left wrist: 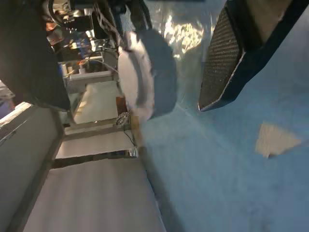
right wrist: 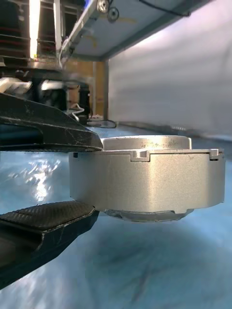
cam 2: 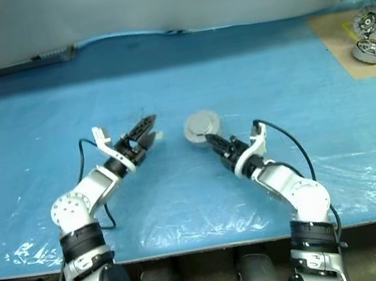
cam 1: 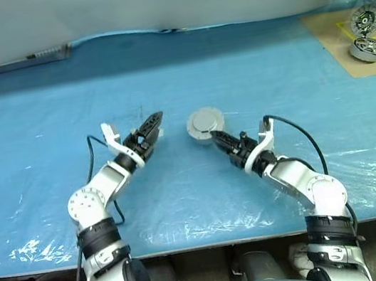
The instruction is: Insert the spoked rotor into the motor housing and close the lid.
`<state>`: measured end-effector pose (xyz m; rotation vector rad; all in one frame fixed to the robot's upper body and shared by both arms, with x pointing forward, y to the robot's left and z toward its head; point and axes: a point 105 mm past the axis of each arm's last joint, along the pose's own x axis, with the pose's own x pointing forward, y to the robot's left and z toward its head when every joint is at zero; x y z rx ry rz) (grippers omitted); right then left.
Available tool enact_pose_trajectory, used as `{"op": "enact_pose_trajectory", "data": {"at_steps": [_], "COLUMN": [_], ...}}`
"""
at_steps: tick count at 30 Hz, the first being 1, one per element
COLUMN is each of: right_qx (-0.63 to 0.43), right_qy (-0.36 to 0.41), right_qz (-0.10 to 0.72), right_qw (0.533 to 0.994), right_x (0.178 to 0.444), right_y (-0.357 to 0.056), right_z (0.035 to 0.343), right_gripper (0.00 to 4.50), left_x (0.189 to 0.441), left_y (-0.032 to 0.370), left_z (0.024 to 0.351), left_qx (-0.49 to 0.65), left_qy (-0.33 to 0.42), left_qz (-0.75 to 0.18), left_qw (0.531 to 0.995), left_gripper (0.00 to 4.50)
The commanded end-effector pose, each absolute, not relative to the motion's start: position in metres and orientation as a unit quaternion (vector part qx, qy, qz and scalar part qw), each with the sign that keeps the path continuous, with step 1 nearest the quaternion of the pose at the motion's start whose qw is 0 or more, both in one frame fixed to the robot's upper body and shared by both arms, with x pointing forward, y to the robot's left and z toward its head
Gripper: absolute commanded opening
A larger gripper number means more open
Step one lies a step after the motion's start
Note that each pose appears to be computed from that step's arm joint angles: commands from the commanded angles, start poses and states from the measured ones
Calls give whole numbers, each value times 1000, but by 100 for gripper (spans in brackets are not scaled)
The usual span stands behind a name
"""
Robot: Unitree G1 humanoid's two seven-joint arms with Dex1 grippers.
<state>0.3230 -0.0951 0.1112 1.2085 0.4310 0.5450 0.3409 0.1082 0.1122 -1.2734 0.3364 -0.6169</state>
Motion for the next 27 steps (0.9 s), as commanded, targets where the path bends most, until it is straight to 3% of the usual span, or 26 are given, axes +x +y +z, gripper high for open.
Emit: {"op": "enact_pose_trajectory", "data": {"at_steps": [1,7,27], "right_qx": [563,556,546], "right_qy": [156,159,206], "right_qz": [307,336,388], "right_qw": [751,744,713], "right_x": [322,320,296], "right_y": [-86,-73,-45], "right_z": [147,160,161], "right_gripper": [103,103,103], "left_x": [334,329,346], "left_y": [105,88,62], "left_z": [131,132,142], "left_qx": [-609,-638,-624], "left_qy": [134,154,170], "left_qz": [-302,-312,-355], "left_qw": [721,687,675], "left_gripper": [450,450,450]}}
